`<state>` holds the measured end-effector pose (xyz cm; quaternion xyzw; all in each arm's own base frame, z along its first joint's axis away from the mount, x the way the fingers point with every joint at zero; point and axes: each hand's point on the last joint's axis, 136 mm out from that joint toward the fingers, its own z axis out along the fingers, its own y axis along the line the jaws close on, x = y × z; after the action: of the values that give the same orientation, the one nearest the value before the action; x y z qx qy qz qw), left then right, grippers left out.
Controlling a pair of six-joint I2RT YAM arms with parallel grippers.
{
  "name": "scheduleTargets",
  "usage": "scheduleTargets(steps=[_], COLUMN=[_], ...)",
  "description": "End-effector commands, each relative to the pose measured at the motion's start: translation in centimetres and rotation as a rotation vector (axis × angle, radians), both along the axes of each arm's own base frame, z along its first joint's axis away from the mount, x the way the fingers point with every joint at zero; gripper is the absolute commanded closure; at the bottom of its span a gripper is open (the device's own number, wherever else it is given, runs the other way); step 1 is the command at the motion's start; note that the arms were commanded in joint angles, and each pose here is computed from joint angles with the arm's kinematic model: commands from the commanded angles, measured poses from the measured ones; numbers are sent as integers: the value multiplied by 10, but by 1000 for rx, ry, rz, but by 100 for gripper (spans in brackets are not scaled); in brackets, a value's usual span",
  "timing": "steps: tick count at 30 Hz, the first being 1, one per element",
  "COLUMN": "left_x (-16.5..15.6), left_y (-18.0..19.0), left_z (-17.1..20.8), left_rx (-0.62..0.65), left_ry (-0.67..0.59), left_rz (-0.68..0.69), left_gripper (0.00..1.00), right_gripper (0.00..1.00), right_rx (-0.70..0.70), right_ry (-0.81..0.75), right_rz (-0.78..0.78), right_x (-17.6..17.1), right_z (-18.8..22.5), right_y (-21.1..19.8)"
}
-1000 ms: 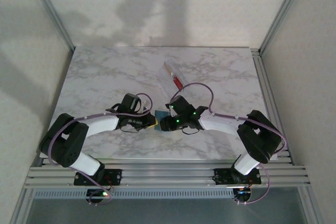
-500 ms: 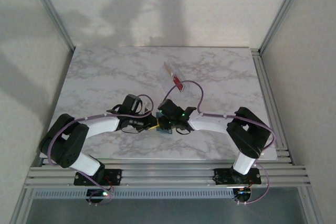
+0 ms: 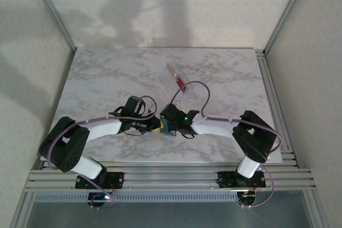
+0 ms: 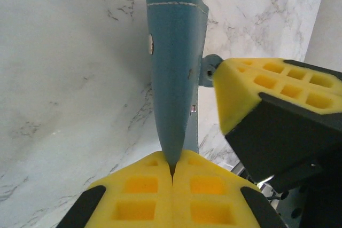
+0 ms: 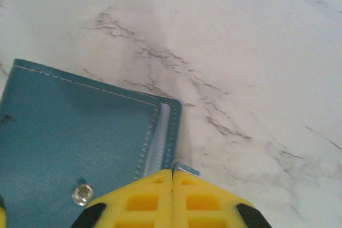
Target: Put the credit cards into the card holder
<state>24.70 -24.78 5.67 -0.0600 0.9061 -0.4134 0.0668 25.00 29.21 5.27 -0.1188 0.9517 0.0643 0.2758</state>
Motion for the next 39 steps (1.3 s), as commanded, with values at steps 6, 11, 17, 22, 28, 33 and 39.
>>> scheduleTargets(steps=[6, 11, 17, 22, 28, 33, 39], left_x=[1, 4, 6, 12, 16, 18, 17], left_y=[6, 9, 24, 28, 19, 13, 13], left_z=[-9, -1, -12, -12, -1, 14, 1], left_rx=[44, 73, 185, 178, 116, 53, 68], left_ry=[-4, -56, -53, -51, -65, -109, -83], left_rz=[-2, -20, -23, -9, -25, -23, -27], left_gripper=[65, 31, 30, 30, 30, 28, 31], right_gripper=[100, 100, 100, 100, 100, 100, 100], right_rx=[194, 335, 425, 478, 485, 514, 534], right_ry=[10, -31, -85, -82, -75, -78, -73], right_rz=[175, 243, 276, 250, 243, 247, 232], right_x=[-23, -27, -27, -27, -27, -31, -31], right_z=[21, 56, 88, 91, 91, 96, 91], right_y=[17, 36, 45, 47, 46, 44, 43])
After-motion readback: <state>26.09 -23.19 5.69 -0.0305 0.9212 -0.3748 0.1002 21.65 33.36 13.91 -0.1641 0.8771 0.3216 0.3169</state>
